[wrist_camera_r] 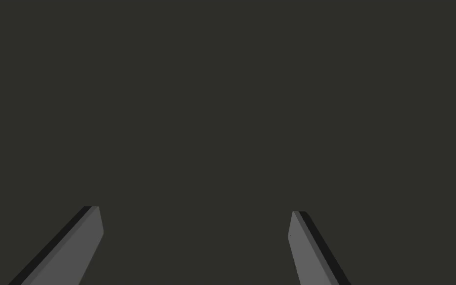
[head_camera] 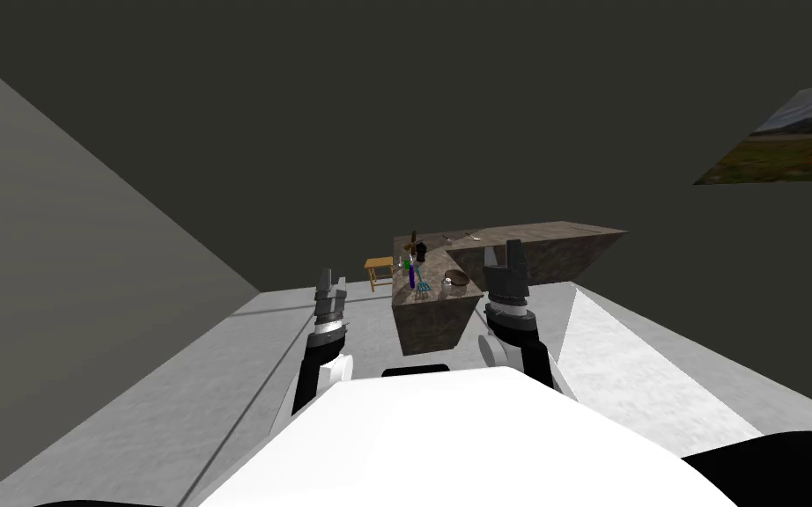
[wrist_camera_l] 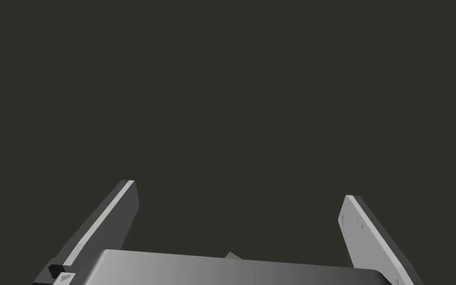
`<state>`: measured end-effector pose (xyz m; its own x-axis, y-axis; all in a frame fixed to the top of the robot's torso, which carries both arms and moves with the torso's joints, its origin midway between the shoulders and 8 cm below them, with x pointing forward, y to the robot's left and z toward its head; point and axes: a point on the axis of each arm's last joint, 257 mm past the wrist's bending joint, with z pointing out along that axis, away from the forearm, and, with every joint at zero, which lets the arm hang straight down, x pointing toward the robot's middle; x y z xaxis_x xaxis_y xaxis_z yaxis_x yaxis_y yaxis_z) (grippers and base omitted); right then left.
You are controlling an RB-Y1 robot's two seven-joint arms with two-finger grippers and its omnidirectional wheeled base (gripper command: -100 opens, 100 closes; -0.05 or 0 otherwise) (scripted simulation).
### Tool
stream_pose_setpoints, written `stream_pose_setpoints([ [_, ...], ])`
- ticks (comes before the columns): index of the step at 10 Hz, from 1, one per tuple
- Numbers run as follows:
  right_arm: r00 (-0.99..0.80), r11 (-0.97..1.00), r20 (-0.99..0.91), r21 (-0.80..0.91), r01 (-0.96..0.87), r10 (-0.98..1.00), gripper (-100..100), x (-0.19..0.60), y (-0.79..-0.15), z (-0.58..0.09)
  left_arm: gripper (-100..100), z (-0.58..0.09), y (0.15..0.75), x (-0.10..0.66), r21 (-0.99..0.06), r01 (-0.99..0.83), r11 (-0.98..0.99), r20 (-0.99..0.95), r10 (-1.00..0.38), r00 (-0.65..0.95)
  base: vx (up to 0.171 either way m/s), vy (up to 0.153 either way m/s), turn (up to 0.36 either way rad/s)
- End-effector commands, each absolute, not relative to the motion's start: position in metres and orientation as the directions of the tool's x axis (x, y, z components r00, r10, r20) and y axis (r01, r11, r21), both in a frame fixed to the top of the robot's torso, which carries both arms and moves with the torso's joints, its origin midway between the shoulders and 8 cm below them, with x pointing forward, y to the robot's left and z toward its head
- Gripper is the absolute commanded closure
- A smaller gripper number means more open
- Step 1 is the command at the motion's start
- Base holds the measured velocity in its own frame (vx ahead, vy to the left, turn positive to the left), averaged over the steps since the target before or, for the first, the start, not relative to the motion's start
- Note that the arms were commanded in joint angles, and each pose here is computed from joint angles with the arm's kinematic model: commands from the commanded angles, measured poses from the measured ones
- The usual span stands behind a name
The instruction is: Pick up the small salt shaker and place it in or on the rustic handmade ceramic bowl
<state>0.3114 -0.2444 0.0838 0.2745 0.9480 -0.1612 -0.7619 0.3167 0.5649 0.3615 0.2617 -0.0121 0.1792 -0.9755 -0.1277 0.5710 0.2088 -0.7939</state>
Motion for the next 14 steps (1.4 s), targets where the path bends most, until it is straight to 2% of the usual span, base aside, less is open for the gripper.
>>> stream_pose_setpoints([
  [1,0.264,0.343,-0.22,0.557,-0.756,0.939,-100,0.315,-0.237,0.079,0,-0.012,0.262,0.362,-0.794,0.571,0.209,-0.128,-0.975,0.179,-0.001,0.004,-0.033],
  [9,0.352,0.656,-0.594,0.432,-0.619,0.723,-100,0.361,-0.215,0.024,0,-0.012,0.262,0.362,-0.794,0.571,0.209,-0.128,-0.975,0.179,-0.008,0.018,-0.104],
  [14,0.404,0.796,-0.729,0.318,-0.515,0.553,-100,0.387,-0.216,-0.009,0,-0.012,0.262,0.362,-0.794,0.571,0.209,-0.128,-0.976,0.179,-0.009,0.02,-0.1],
])
